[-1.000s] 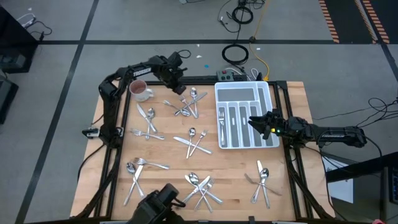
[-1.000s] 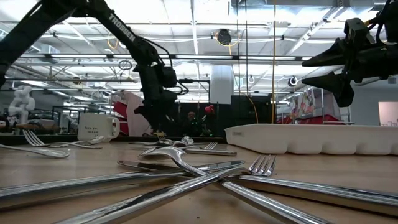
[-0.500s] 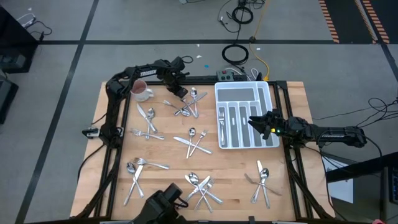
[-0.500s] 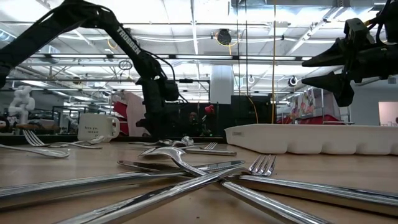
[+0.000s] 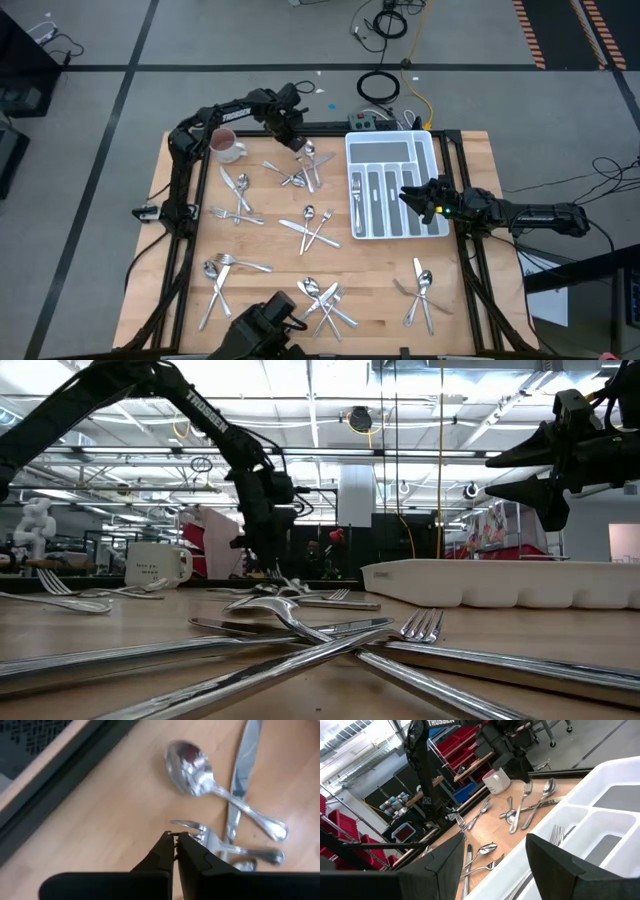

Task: Sort silverware
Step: Put the silver fork into the silverware tray

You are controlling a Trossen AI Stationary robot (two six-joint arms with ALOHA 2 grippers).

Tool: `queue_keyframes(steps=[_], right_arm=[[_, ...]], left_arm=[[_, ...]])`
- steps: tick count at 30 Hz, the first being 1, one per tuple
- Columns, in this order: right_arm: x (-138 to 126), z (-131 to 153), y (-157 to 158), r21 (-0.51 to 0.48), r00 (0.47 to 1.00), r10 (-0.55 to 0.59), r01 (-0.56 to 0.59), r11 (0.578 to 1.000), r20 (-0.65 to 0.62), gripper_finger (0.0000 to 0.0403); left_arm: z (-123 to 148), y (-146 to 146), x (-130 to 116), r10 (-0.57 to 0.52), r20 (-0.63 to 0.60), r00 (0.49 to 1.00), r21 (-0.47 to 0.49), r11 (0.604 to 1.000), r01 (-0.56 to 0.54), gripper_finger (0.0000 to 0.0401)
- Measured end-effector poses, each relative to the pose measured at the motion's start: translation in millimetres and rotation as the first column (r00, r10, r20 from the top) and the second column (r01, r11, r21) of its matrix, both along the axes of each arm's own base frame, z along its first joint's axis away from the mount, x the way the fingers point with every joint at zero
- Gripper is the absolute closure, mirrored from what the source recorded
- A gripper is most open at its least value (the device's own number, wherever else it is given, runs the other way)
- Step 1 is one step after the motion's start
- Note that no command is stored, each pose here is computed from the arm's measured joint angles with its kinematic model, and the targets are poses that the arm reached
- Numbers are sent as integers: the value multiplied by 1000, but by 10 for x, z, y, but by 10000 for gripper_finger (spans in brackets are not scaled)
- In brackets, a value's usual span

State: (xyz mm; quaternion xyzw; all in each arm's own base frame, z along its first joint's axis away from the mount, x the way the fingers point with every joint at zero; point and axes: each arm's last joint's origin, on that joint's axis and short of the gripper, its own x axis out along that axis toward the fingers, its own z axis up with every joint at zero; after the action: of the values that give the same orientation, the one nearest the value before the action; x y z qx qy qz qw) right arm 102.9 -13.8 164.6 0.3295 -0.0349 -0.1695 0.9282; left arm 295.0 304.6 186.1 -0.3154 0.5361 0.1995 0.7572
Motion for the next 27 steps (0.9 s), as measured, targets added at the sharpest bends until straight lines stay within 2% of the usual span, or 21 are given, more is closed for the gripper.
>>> queue_keyframes(steps=[7,12,15,21,27], right_arm=[[0,-1,0,-2,1000,0,0,1000,-2,199],[0,-1,0,-4,1000,1,-1,1000,-2,199],[0,-1,0,-4,1000,0,0,1000,-3,199],[0,-1,0,-11,1000,0,0,1000,-5,199],[0,-1,0,-11,1000,0,0,1000,-5,199]], left_arm=[[597,-108,-102,27,12,1000,77,997,-28,401],[1198,-354,-32,-33,180,983,156,988,5,400],[1399,-502,83,-94,245,965,193,980,46,400],[1529,-768,424,-220,369,903,233,962,140,400],[1299,-939,800,-283,444,850,163,959,234,400]])
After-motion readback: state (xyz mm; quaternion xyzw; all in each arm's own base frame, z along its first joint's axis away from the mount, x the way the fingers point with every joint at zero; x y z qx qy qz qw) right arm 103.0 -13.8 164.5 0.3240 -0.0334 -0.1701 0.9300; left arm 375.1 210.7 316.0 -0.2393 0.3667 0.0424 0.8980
